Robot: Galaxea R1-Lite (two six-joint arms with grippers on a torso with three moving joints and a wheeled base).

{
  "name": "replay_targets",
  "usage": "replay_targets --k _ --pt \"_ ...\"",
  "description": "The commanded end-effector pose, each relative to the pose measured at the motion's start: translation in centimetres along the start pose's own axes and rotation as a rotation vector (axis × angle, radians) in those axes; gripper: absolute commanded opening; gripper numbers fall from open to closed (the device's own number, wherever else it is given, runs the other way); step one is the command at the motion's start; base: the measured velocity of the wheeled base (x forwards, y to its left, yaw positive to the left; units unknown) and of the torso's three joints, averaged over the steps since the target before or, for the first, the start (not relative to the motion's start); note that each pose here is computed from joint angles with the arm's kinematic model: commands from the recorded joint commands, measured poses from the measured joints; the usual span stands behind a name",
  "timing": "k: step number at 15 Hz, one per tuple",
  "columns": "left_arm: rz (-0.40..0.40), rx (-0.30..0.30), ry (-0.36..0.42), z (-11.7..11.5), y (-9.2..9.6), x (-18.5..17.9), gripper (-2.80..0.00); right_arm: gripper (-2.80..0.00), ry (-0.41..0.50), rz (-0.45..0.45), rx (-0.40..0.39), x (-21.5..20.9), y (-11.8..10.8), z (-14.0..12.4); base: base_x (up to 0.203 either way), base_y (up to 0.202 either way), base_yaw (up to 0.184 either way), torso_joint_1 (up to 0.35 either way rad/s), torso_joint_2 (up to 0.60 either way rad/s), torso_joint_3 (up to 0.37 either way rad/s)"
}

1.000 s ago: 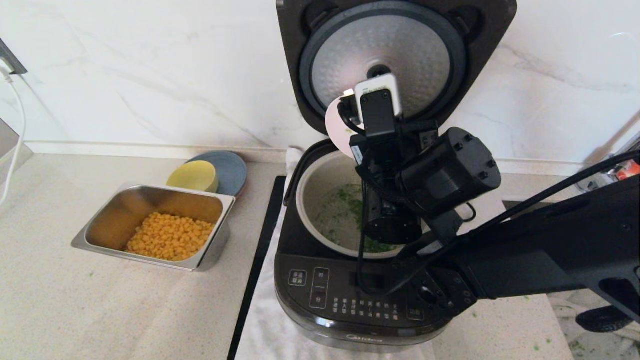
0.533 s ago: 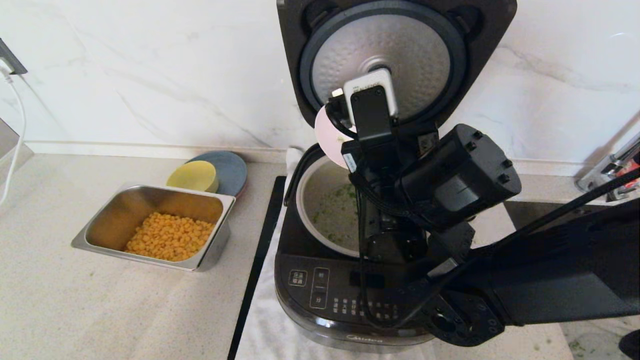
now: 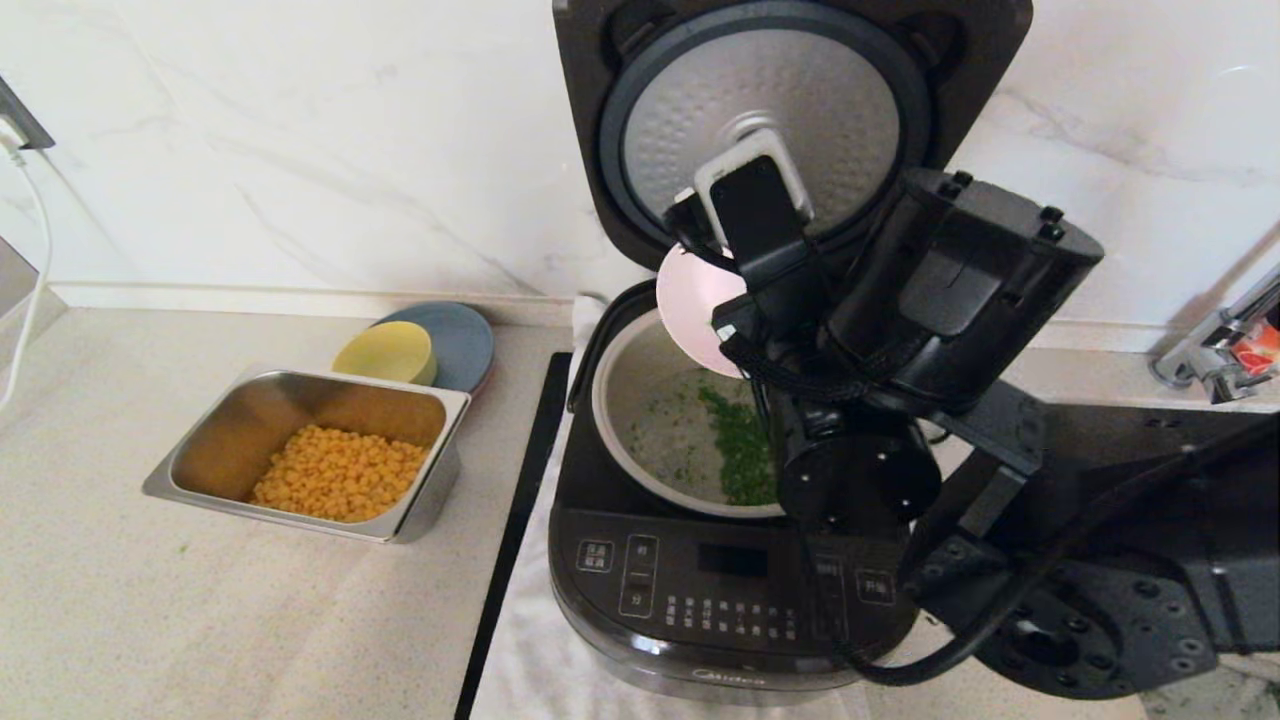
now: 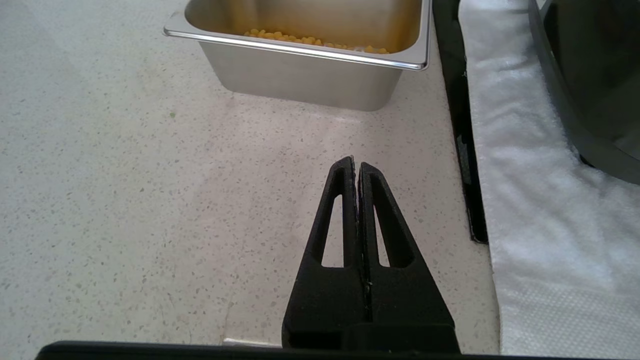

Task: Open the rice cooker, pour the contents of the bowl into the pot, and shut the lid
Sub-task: Pour the water from the bowl into the rice cooker, then place the bowl on the table

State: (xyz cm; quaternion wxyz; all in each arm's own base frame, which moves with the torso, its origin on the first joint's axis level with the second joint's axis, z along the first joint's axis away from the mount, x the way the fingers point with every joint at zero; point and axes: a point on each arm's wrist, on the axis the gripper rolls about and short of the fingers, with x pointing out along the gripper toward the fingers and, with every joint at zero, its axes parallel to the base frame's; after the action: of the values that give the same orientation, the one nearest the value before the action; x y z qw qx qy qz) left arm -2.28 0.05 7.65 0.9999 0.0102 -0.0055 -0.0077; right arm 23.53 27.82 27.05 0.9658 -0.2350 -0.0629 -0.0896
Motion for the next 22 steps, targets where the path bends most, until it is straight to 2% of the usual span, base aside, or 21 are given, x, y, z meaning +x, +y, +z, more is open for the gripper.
replay_targets --k 1,3,6,9,11,13,16,19,22 --pt "0.000 -0.001 0.006 -0.2 0.0 0.0 -2.80 -2.80 0.029 0.048 -0.048 -0.5 -2.0 0.6 0.000 0.000 0.000 0.000 0.00 0.000" --pt "0.000 0.001 0.006 -0.2 0.0 0.0 -2.80 -2.80 0.055 0.089 -0.044 -0.4 -3.1 1.0 0.000 0.000 0.000 0.000 0.00 0.000" --pt "0.000 0.000 0.006 -0.2 0.0 0.0 -2.80 -2.80 0.105 0.121 0.039 0.0 -5.3 2.0 0.000 0.000 0.000 0.000 0.00 0.000" --pt "0.000 0.000 0.006 -0.2 0.0 0.0 -2.80 -2.80 0.197 0.219 0.115 -1.1 -7.7 2.2 0.000 0.000 0.000 0.000 0.00 0.000" --pt "0.000 0.000 0.006 -0.2 0.0 0.0 -2.80 -2.80 0.293 0.324 0.160 -2.4 -10.0 1.9 0.000 0.000 0.000 0.000 0.00 0.000" --pt "0.000 0.000 0.005 -0.2 0.0 0.0 -2.80 -2.80 0.419 0.415 0.261 -3.3 -13.1 1.7 0.000 0.000 0.000 0.000 0.00 0.000" --pt "0.000 0.000 0.006 -0.2 0.0 0.0 -2.80 -2.80 0.612 0.481 0.392 -4.6 -18.3 0.8 0.000 0.000 0.000 0.000 0.00 0.000" --pt "0.000 -0.001 0.006 -0.2 0.0 0.0 -2.80 -2.80 0.731 0.459 0.484 -5.5 -22.2 -1.3 0.000 0.000 0.000 0.000 0.00 0.000" --pt "0.000 -0.001 0.006 -0.2 0.0 0.0 -2.80 -2.80 0.897 0.373 0.546 -5.5 -24.1 -5.5 0.000 0.000 0.000 0.000 0.00 0.000"
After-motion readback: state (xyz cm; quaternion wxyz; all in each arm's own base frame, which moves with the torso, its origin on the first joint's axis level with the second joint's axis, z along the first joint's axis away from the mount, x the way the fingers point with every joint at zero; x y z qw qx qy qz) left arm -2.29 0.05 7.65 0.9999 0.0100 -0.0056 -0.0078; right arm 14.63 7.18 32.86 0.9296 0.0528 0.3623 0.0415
